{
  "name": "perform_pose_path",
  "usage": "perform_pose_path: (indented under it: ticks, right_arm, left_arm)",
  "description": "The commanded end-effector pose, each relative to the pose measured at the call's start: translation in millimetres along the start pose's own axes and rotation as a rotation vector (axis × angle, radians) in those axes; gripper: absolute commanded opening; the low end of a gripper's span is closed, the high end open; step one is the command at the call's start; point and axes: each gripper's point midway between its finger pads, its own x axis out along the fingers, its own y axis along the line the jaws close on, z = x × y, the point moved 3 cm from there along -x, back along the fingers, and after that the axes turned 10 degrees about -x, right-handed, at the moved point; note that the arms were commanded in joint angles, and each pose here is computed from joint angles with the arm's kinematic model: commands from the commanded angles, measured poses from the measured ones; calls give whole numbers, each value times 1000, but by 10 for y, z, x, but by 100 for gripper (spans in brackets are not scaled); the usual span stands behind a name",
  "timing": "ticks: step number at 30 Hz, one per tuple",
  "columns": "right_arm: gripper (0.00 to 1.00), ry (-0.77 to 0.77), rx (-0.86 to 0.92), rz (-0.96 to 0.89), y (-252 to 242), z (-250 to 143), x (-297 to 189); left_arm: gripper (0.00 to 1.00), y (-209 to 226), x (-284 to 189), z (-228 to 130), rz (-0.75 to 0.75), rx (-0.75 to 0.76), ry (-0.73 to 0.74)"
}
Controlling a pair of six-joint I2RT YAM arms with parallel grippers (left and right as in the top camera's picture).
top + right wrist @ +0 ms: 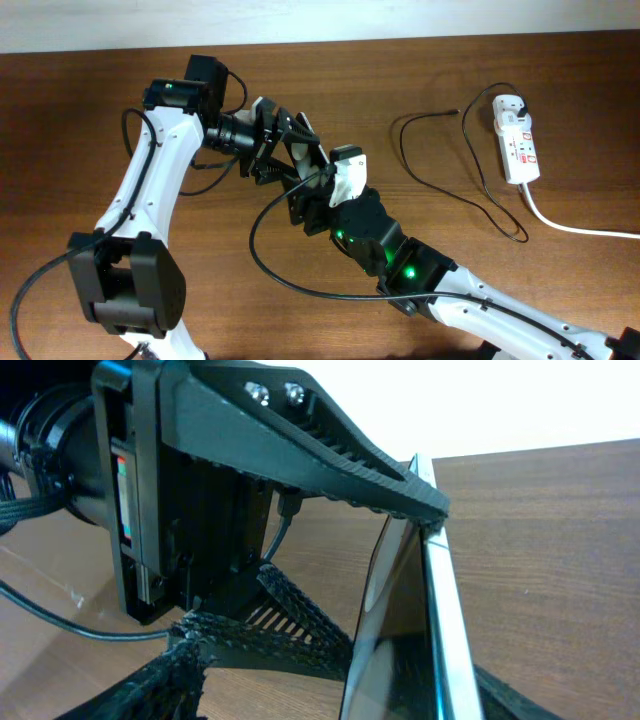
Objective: Plug charger to phone and switch on socket
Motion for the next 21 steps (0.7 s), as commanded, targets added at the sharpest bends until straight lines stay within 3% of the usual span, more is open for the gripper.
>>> perform_pose_path:
  ticks: [1,4,12,17,19,21]
  right_arm:
    - [64,-9,-1,-3,15,38,6]
    - [54,-9,-2,-3,15,37,6]
    - [6,-5,-3,-3,15,30,5]
    - [4,-31,4,2,18,131,-67]
    - [4,-7,-3,-32,-78,114,-108]
    - [4,21,125,-51,-249,158,-217]
  left_arm:
    - [61,-35,-34,-8,-20,37,3]
    - [61,-28,-34,-2,-15,52,-1]
    - [63,-26,-33,0,-15,59,-1]
    - [93,75,-186,162,16,50,-81]
    - [98,4,-334,168,-64,135,-67]
    - [99,-4,-662,167,-97,224,-147]
